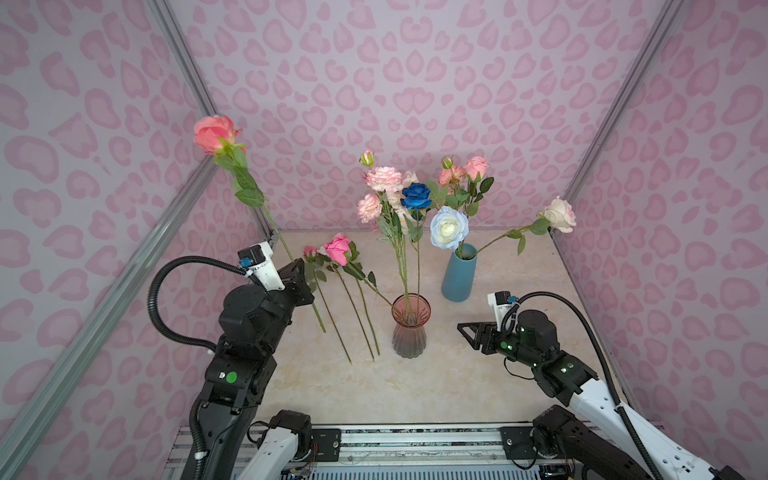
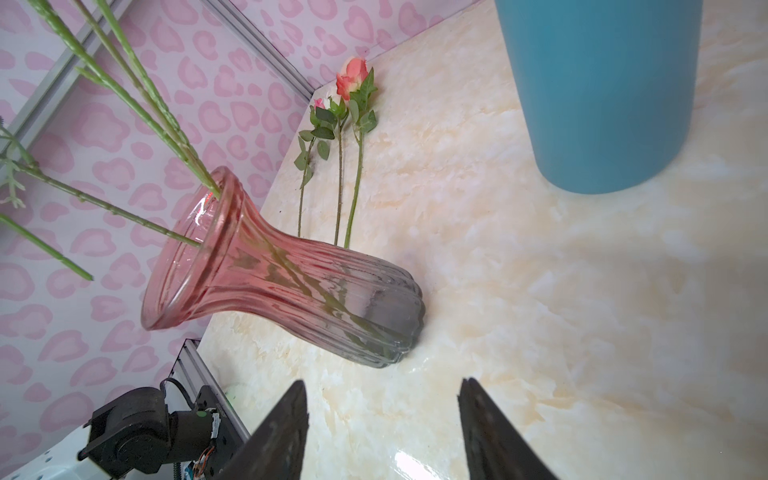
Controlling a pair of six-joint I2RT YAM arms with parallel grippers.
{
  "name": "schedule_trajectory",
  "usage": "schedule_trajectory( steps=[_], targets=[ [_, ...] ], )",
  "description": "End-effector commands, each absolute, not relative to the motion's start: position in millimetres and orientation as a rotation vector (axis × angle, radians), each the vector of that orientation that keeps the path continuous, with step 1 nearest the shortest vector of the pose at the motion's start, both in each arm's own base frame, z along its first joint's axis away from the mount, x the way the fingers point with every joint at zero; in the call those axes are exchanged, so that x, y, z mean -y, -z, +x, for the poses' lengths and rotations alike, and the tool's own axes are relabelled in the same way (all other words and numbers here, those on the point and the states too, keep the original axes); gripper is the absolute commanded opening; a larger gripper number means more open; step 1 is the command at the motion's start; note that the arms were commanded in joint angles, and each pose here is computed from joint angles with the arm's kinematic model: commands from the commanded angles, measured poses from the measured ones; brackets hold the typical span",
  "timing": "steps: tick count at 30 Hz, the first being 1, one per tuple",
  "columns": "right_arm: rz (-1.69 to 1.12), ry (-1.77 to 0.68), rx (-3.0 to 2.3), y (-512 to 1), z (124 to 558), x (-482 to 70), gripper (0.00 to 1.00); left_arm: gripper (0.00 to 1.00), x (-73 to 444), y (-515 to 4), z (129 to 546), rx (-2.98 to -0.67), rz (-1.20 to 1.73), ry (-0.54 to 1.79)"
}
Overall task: Arrange the flowers into the vase
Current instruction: 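Grasp the pink rose stem with the left gripper and lift it upright over the vase, then lower the pink rose stem into the pink vase and open the left gripper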
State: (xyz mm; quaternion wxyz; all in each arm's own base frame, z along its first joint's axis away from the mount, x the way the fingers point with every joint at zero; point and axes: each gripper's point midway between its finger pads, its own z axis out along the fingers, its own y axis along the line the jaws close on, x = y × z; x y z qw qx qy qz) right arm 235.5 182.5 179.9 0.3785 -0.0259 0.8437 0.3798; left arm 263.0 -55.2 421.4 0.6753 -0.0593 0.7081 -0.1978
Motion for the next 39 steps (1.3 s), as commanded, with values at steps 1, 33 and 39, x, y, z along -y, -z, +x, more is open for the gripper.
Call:
schedule_trajectory(
  steps=[1,33,39],
  targets=[
    [-0.052,-0.936,-2.157,-180,239,-179,0.59,0.03,84,-468,240,-1.433,0.093,0.547],
    [-0.04,-0.866,-2.15,-177,240,-168,0.58,0.03,310,-433,263,-1.278,0.438,0.572],
    [-0.042,-0.864,-2.155,-174,240,-167,0.58,0.03,314,-383,279,-1.387,0.405,0.512]
  ],
)
